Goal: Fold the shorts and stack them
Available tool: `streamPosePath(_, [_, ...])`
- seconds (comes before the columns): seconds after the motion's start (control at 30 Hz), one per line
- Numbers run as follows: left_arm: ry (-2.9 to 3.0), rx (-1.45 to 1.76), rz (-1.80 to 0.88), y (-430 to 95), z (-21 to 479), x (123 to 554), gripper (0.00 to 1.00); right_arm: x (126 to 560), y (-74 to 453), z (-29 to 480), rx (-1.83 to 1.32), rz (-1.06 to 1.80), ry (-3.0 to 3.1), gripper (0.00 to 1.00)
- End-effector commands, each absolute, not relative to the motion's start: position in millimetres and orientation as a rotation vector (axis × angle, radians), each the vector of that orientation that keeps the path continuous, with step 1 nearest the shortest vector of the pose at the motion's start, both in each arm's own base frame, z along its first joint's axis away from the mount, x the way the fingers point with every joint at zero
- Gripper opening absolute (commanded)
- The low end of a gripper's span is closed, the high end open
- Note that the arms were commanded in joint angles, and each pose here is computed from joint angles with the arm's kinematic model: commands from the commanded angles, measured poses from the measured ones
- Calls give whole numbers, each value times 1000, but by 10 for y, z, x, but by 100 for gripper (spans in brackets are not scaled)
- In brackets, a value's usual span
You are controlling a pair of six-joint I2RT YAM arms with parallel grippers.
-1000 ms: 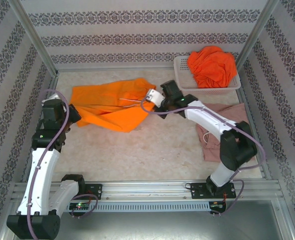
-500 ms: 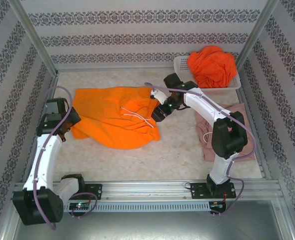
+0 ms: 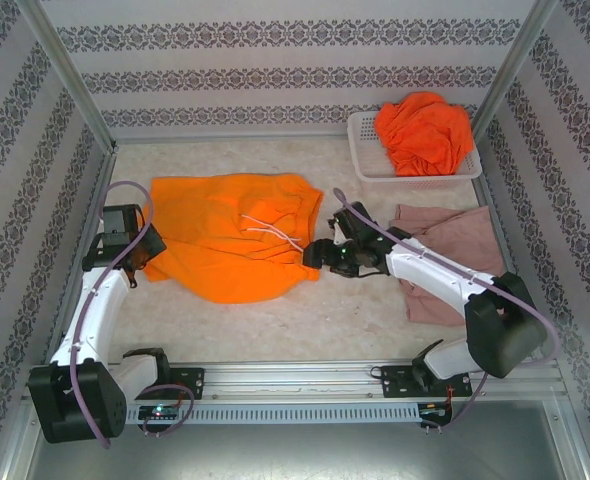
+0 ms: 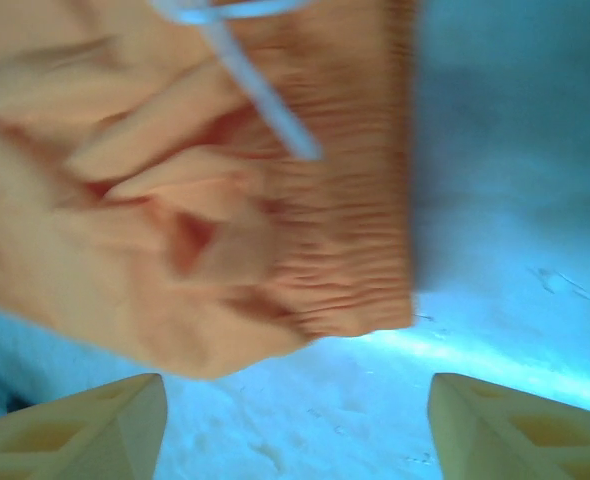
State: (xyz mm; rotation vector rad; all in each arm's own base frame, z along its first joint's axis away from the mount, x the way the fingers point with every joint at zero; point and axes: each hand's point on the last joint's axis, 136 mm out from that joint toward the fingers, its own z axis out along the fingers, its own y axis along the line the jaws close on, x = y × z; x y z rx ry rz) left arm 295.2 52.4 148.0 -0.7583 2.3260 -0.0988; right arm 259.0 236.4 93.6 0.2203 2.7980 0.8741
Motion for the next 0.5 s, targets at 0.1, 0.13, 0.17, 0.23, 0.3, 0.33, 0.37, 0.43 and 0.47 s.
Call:
streamPosePath(0.1, [2254, -781, -130, 541, 1542, 2945, 0, 2755, 2251, 699, 804, 885, 2680, 56])
streamPosePath(0.13, [2249, -783, -134, 537, 1541, 2943, 0, 2743, 2263, 658, 824, 883, 2689, 55])
streamPosePath(0.17, [2249, -784, -137, 536, 1534, 2939, 0, 2739, 2283, 632, 832, 888, 2694, 53])
streamPosePath(0.23, [2251, -785, -143, 527, 1514, 2940, 0, 2712, 2316, 558, 848, 881, 2714, 51])
streamPosePath(0.3, [2254, -785, -150, 518, 1498, 2944, 0, 2698, 2352, 501, 866, 893, 2721, 49])
streamPosePath(0.33, [2251, -786, -152, 516, 1501, 2947, 0, 2686, 2377, 469, 876, 899, 2729, 48])
streamPosePath(0.37, [2252, -786, -152, 516, 1496, 2948, 0, 2675, 2400, 448, 878, 902, 2735, 48])
streamPosePath(0.43, [2252, -788, -154, 515, 1484, 2949, 0, 2670, 2447, 413, 872, 903, 2747, 47])
streamPosePath(0.47, [2251, -787, -155, 514, 1484, 2951, 0, 2669, 2464, 398, 868, 898, 2752, 47])
